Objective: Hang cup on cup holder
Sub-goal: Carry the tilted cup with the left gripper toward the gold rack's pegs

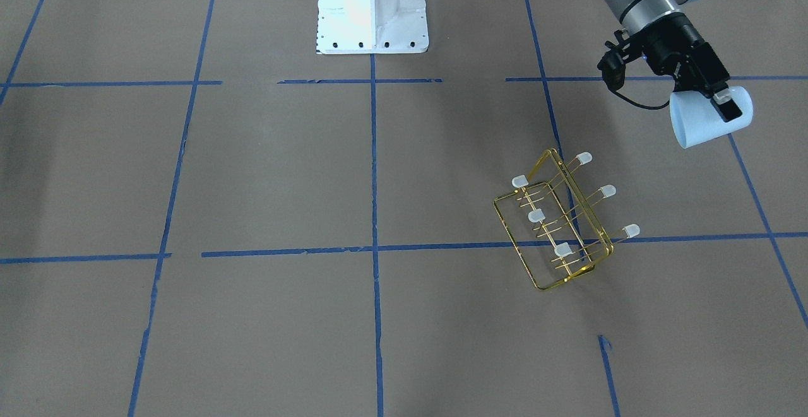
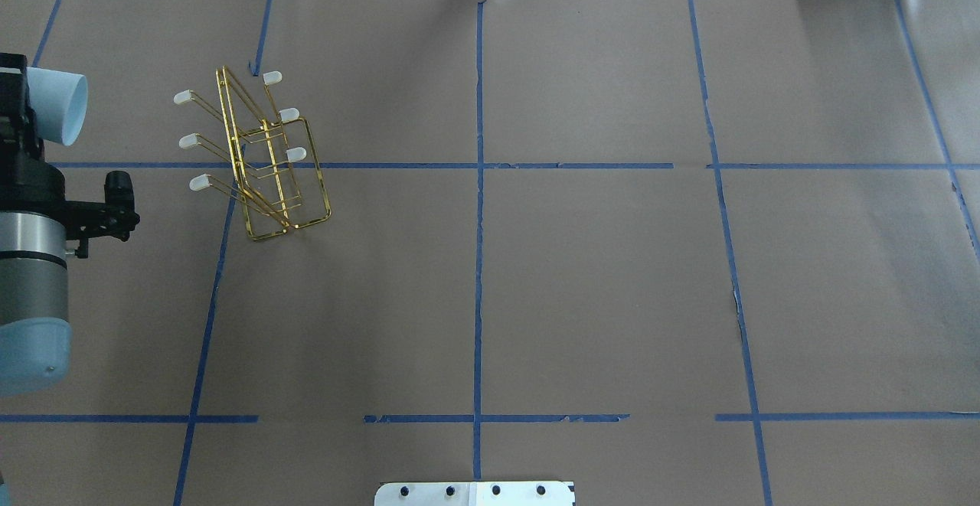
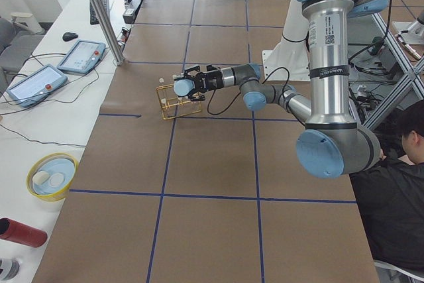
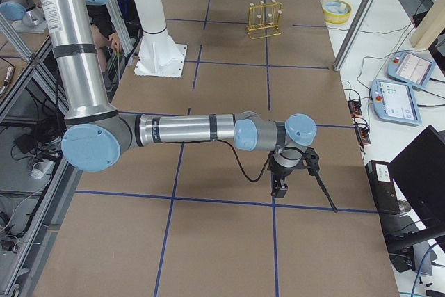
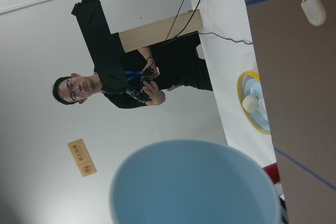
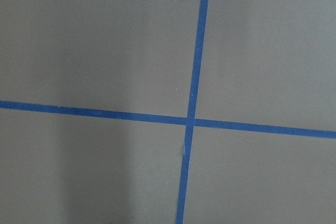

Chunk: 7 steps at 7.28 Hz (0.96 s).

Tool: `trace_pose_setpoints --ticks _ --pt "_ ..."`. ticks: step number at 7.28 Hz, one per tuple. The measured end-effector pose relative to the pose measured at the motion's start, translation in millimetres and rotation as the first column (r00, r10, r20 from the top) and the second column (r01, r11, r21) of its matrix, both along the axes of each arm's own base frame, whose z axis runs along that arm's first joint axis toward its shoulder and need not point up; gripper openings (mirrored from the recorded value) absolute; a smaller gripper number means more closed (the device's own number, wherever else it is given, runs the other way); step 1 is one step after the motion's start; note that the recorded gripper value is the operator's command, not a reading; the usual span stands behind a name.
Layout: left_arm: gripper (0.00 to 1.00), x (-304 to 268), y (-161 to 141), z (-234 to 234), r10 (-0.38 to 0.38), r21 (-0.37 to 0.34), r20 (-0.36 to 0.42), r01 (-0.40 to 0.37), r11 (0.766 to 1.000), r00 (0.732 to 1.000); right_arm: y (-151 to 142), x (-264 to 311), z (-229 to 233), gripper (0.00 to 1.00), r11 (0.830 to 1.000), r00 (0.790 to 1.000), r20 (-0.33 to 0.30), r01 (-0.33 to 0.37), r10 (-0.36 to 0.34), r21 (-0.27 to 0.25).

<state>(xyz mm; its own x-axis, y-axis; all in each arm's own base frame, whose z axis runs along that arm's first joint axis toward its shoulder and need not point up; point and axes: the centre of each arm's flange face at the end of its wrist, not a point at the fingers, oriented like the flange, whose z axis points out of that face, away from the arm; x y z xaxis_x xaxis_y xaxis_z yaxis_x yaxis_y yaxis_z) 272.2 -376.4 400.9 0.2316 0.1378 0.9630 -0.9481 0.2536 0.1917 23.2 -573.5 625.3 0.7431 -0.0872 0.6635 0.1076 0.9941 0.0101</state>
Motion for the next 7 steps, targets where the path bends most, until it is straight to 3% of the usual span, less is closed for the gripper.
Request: trace_pose_setpoints --ticks 3,7 --pt "0.13 42.9 17.3 6.4 -0.023 0.042 0.221 0.014 0.999 0.975 0.0 -0.2 0.0 1.0 1.0 1.0 0.0 0.001 -0.001 0.0" --pt "0.13 96.4 10.2 33.2 -0.038 0.065 0.319 0.019 0.998 0.947 0.0 0.2 -0.2 1.0 1.0 1.0 0.0 0.0 0.0 0.001"
